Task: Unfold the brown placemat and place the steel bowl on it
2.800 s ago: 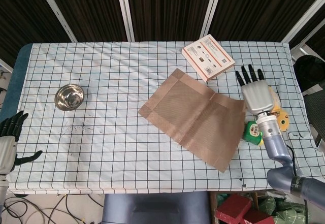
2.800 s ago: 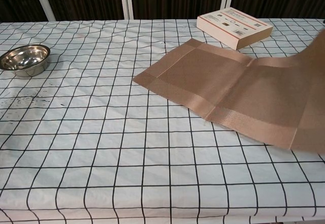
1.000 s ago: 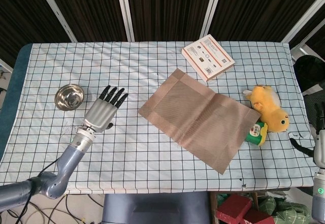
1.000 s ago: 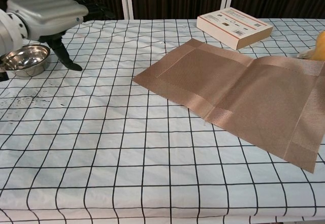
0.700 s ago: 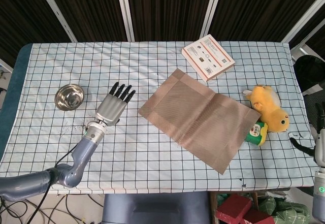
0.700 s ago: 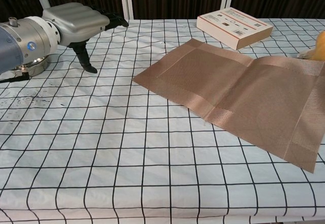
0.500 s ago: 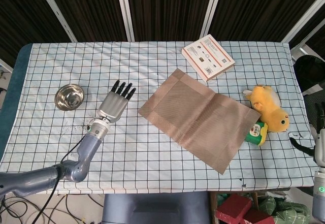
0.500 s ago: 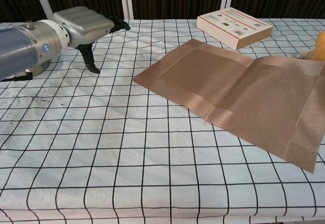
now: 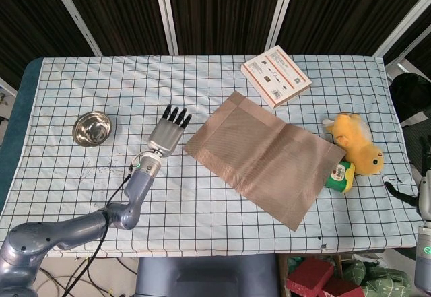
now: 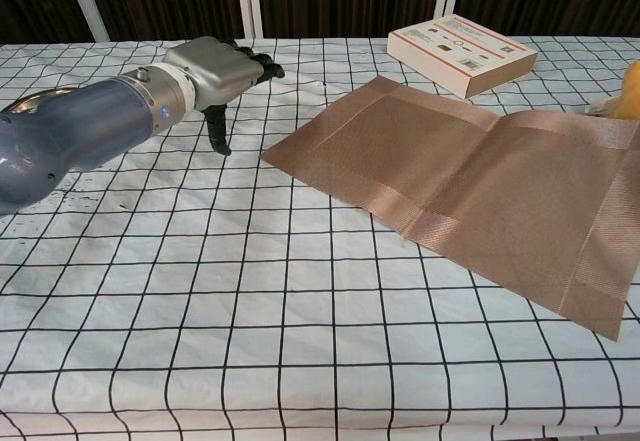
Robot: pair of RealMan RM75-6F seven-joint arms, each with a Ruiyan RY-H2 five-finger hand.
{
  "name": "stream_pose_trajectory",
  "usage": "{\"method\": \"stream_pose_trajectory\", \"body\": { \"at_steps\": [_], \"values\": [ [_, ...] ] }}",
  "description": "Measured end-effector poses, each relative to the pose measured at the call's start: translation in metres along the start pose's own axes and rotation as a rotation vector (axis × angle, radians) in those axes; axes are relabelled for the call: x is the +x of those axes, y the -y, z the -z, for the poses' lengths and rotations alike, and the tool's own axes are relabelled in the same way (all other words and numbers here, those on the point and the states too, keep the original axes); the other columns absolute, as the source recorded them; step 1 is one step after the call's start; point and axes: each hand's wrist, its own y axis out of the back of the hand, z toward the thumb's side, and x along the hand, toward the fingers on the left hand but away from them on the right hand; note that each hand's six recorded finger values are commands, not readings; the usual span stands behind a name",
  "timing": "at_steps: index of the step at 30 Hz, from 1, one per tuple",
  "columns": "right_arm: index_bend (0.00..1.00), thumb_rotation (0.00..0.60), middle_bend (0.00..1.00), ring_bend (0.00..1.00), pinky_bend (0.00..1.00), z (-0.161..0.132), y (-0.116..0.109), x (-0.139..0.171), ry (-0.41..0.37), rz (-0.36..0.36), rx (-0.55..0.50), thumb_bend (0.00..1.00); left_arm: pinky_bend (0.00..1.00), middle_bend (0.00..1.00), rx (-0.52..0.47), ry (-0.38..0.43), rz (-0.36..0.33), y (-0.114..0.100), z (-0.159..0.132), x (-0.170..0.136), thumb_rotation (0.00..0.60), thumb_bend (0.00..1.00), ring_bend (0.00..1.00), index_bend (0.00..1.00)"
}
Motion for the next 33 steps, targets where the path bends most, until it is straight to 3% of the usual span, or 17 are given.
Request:
{"method": "stream_pose_trajectory", "body": {
  "at_steps": [33],
  "values": [
    [0.00, 0.600, 0.00, 0.00, 0.16, 0.002, 0.001, -0.001, 0.023, -0.018, -0.051, 0.07, 0.00, 0.02, 0.004, 0.056, -0.034, 0.002, -0.041, 0.018, 0.600, 0.07, 0.00, 0.03]
  ]
}}
